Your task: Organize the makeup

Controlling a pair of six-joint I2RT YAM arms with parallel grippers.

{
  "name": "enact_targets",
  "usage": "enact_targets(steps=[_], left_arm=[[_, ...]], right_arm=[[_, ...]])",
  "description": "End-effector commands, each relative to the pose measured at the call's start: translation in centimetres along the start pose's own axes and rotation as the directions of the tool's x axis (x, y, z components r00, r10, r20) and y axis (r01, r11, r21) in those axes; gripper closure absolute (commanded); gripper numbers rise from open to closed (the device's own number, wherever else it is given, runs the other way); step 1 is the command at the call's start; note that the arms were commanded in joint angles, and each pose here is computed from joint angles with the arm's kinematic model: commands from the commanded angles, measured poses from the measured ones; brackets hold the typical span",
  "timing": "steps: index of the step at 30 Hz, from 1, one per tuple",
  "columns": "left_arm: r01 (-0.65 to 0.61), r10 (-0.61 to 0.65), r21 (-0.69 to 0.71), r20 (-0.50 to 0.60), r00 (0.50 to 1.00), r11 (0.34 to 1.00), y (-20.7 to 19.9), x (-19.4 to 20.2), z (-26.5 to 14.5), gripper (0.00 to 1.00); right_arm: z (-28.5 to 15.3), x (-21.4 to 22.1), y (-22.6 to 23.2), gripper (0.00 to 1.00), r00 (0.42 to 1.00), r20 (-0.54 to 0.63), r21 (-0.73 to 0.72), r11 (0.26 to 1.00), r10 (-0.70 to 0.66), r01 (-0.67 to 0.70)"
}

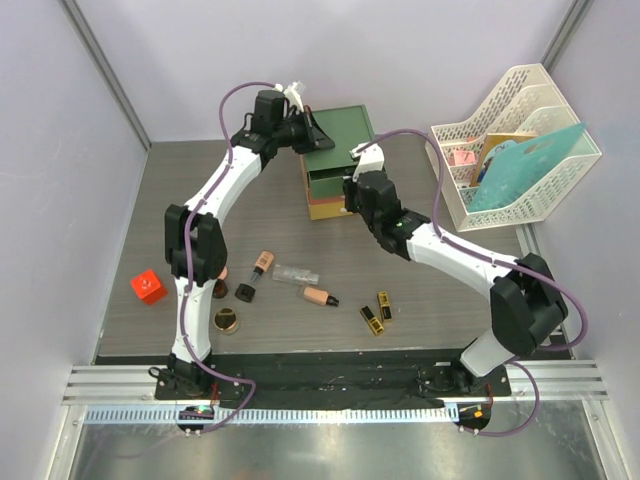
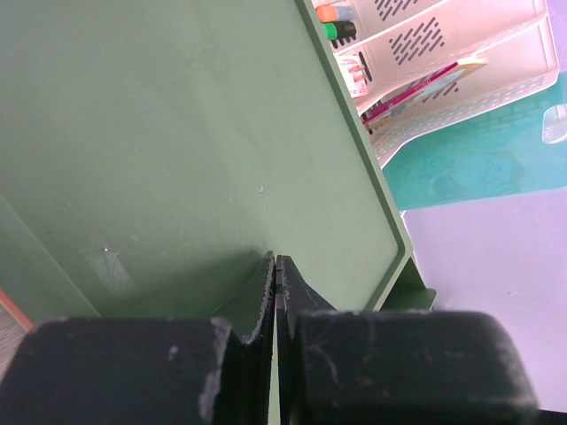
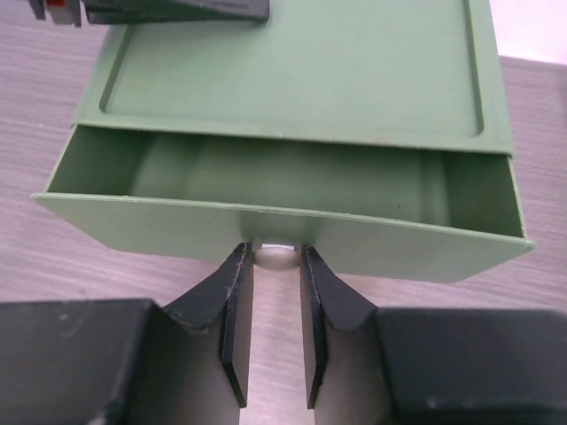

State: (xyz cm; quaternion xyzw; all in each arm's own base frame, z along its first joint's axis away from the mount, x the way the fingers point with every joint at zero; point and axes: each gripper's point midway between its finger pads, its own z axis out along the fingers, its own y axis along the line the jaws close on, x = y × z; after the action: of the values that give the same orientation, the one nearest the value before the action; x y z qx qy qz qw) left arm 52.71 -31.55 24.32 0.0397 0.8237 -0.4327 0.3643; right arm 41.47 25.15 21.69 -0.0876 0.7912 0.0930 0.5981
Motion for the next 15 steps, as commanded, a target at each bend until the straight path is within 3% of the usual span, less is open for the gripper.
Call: enact_targets(steps=[1, 15], left_arm=[[0.099, -0.128, -0.181, -0.161, 0.979, 0.979, 6.0, 5.9, 0.6, 1.0], [0.105, -0.138, -0.196, -0.163, 0.977, 0.975, 6.5, 5.8, 0.7, 1.0]], right_arm=[[-2.2, -2.2, 1.0, 0.99, 0.996, 0.033, -0.074, 0.994, 0.082, -0.08], [-5.2, 0.6, 1.0, 0.99, 0.996, -0.035, -0.083, 0.993, 0.084, -0.086]])
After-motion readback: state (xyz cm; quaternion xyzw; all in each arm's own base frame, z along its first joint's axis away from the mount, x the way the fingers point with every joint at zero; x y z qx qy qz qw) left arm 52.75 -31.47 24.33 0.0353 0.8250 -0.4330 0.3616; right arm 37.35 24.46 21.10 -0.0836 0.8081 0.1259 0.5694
